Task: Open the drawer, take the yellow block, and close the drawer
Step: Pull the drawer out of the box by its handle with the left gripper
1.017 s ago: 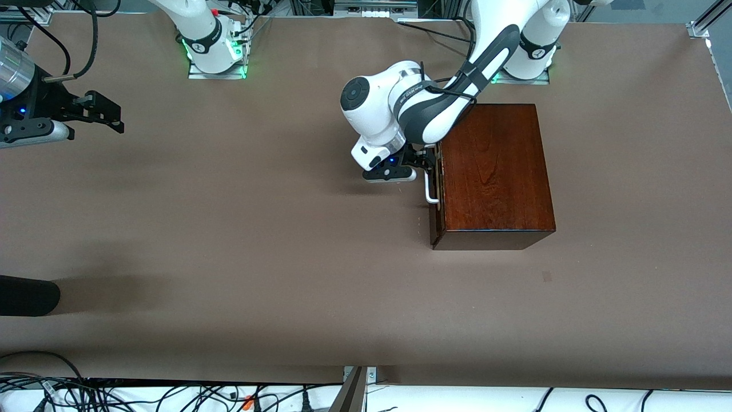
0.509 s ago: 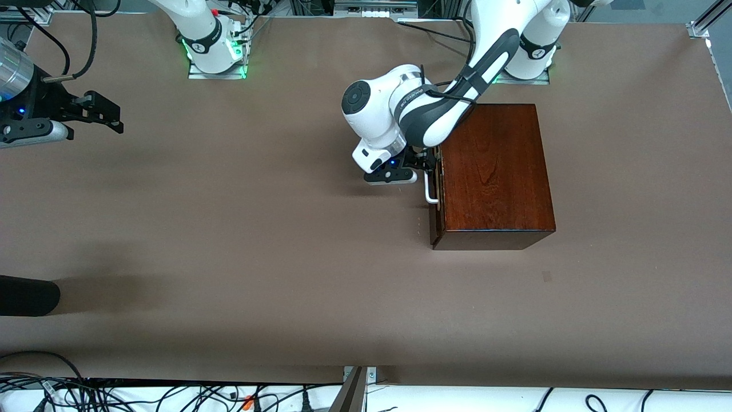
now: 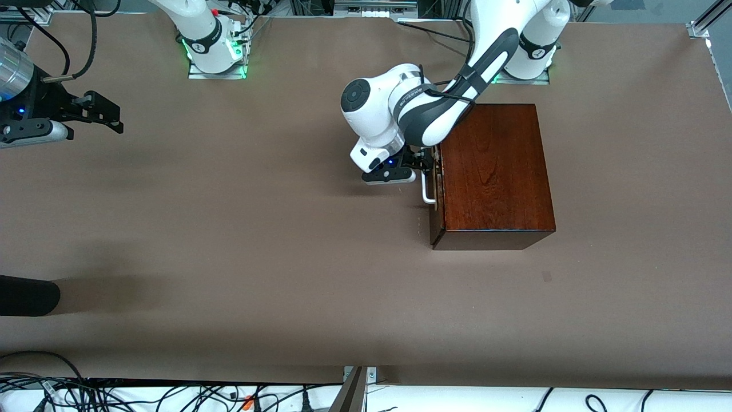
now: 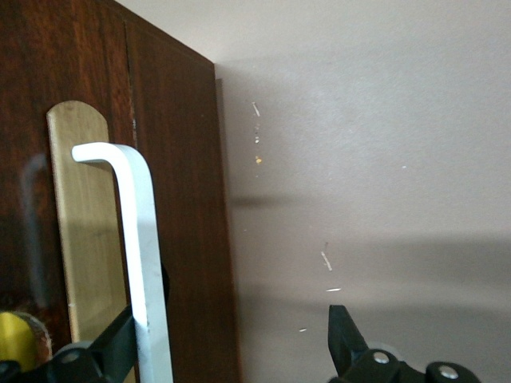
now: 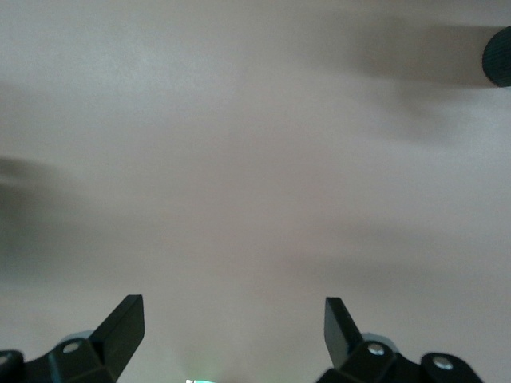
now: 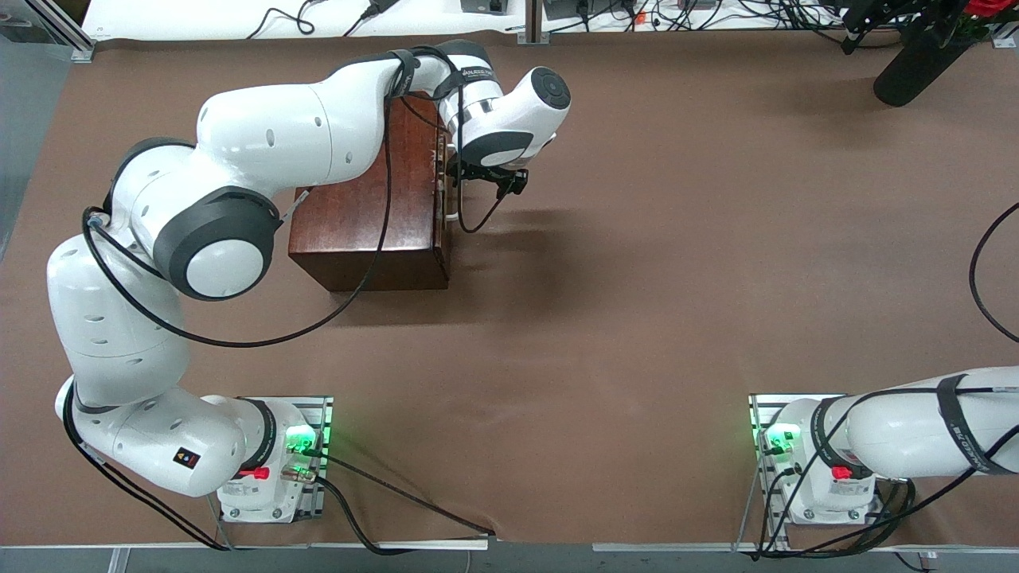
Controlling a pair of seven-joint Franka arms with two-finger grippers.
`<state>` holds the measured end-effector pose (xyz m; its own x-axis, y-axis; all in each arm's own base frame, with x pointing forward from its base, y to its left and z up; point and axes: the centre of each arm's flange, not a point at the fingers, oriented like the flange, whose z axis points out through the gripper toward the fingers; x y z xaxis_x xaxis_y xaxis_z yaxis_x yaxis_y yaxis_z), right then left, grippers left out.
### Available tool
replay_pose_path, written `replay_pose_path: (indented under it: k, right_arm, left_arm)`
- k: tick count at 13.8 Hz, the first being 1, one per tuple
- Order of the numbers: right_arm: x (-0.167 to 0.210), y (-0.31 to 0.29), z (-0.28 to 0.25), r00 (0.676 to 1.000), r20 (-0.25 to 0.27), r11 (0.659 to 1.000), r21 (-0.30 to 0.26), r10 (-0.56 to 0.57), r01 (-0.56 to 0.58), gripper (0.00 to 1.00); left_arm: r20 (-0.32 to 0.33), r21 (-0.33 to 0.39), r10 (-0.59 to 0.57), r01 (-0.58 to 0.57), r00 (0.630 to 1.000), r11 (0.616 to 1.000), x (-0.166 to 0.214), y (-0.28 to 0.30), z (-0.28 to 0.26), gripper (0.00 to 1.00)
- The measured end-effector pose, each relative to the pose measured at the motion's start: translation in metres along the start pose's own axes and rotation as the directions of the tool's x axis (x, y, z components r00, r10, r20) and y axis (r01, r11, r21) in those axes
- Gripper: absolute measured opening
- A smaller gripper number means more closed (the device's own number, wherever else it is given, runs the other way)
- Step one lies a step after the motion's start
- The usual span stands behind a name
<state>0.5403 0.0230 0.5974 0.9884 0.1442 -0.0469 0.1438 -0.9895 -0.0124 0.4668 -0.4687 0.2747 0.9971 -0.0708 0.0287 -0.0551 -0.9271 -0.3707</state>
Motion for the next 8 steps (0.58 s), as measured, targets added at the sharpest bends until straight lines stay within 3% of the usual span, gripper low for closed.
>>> replay_pose_path:
  k: [8]
  right_arm:
    - [0.000, 0.004, 0.000, 1.000, 0.000, 1.000, 0.001, 0.008, -0.008, 1.00]
  left_arm:
    - [0.005, -0.060, -0.013, 0.013, 1.000, 0.998, 0.001, 0.016, -0.011, 1.00]
